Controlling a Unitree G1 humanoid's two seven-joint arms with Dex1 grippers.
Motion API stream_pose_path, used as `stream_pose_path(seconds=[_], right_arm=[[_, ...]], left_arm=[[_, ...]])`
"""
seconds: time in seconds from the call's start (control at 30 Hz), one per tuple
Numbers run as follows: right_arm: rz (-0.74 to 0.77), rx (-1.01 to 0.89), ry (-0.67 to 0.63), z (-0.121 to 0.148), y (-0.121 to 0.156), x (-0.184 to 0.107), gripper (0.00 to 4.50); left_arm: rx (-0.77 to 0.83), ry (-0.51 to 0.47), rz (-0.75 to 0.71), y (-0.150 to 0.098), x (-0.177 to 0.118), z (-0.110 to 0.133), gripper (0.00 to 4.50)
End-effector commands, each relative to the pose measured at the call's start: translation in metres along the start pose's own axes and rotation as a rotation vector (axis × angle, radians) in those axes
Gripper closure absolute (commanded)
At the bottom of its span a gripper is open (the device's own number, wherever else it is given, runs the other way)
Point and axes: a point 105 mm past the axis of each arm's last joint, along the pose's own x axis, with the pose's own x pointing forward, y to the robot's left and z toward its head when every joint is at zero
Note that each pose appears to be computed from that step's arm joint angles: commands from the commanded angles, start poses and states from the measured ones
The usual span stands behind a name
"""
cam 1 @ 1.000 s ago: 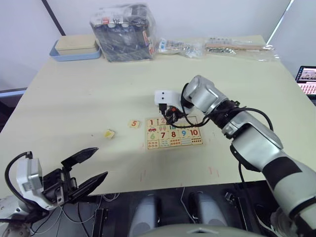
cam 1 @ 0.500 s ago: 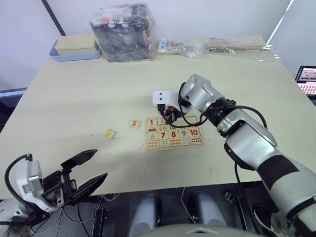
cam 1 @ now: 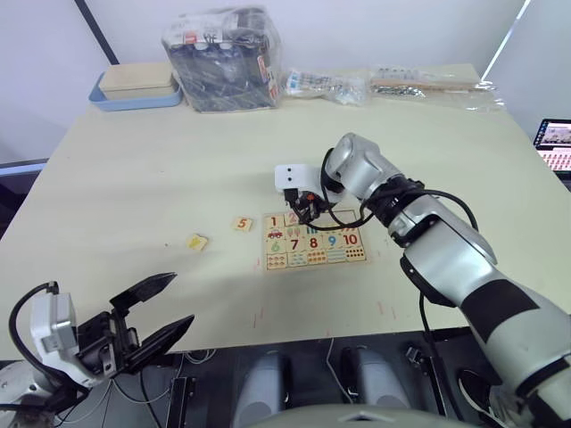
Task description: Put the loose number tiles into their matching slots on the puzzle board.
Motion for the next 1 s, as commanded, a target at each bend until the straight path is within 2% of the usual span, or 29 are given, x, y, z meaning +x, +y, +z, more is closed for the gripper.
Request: stream_pose_path(seconds=[0.03,0.43,0.5,0.53,0.67,0.87,1.0], right_arm=[[-0.002,-0.031,-0.023,0.012,-0.002,-0.006,3.6],[0.006,-0.027,-0.025,0.011,0.0,-0.005,3.6],[0.008,-0.028,-0.027,0.011,0.0,-0.005,2.56],[0.008,-0.029,-0.03,0.011,0.0,-0.005,2.23],[0.001,-0.039,-0.061,0.017,-0.002,-0.01,0.13],[0.051,-0.038,-0.235,0.031,0.004,-0.028,0.13],[-0.021,0.055,-0.354,0.021,-0.004,-0.028,0.13]], left_arm=[[0.043,-0.008,-0.01,-0.004,0.0,0.007,0.0],[0.042,-0.016,-0.002,-0.003,0.001,0.007,0.0],[0.041,-0.016,-0.001,-0.004,0.001,0.007,0.0],[0.04,-0.016,-0.001,-0.004,0.001,0.007,0.0],[0.039,-0.015,0.0,-0.005,0.0,0.007,0.0],[0.039,-0.014,0.007,-0.005,-0.001,0.007,0.0],[0.04,-0.018,0.014,-0.006,-0.002,0.006,0.0]])
